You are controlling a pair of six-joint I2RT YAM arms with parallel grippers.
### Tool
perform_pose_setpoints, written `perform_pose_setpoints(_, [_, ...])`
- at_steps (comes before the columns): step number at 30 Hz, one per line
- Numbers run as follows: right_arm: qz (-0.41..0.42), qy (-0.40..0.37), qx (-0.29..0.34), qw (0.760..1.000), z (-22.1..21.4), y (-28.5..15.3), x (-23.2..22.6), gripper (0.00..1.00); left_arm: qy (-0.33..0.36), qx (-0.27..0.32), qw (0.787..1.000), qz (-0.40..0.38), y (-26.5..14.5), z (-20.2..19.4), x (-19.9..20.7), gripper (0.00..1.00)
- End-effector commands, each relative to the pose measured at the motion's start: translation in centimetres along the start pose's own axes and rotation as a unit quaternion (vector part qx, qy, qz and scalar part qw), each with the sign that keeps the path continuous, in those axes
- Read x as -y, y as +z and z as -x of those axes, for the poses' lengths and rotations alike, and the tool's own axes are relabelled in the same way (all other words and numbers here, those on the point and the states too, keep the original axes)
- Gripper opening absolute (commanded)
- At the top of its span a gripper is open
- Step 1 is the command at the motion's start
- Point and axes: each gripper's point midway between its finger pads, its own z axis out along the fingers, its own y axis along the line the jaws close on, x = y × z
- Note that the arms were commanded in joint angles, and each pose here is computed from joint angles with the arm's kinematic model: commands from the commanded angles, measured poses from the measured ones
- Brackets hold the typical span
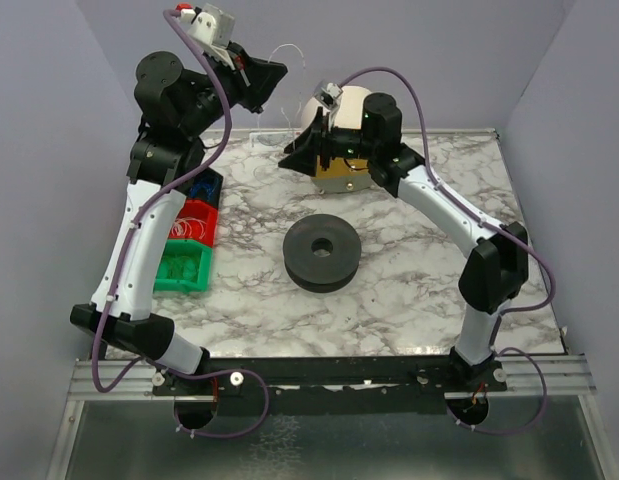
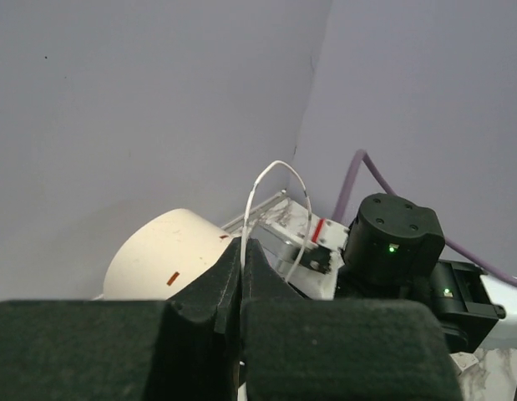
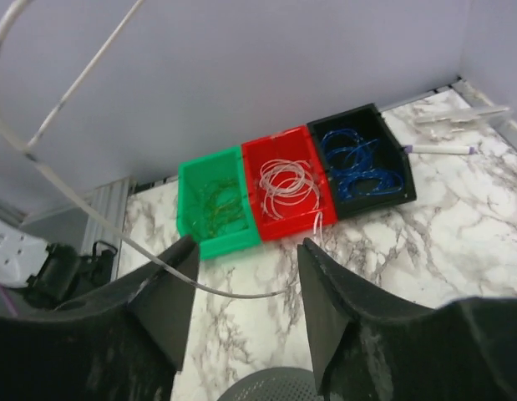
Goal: Wrap the cables
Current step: Pick up the cable at the center of the board.
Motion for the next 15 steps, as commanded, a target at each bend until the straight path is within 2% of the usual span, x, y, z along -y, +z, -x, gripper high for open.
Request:
perform_pose_setpoints(1, [-0.07, 0.041, 0.018, 0.997, 2.1, 0.6, 2.6, 0.46, -0.014, 0.002, 1.0, -0.024, -0.2, -0.1, 0.8, 0.0])
perform_pose_setpoints(2, [-0.084, 0.043, 0.019, 0.995, 2.4, 0.6, 3.0, 0.43, -0.015, 0.001, 1.0, -0.024, -0.2, -0.2, 0.8, 0.0])
perform_pose_setpoints(5, [-0.173, 0.037, 0.007, 0.984, 3.2, -0.9, 5.0, 0.17, -0.005, 0.004, 1.0, -0.017, -0.5, 0.3, 0.7, 0.0])
perform_pose_setpoints(6, [-0.22, 0.03, 0.004, 0.975, 3.4, -2.0, 6.1, 0.13, 0.003, 0.006, 1.0, -0.011, -0.8, 0.7, 0.6, 0.0])
perform_pose_setpoints(8, [-0.306, 0.005, 0.003, 0.952, 4.3, -5.0, 7.2, 0.12, 0.018, 0.014, 1.0, 0.008, -1.3, 1.8, 0.3, 0.0])
perform_pose_setpoints(10, [-0.385, -0.037, 0.003, 0.922, 5.4, -8.6, 7.7, 0.12, 0.032, 0.024, 0.999, 0.025, -1.9, 3.1, 0.1, 0.0])
perform_pose_setpoints(15, [-0.567, -0.164, 0.043, 0.806, 10.7, -19.2, 6.8, 0.12, 0.049, 0.045, 0.997, 0.036, -2.9, 5.6, 0.6, 0.0])
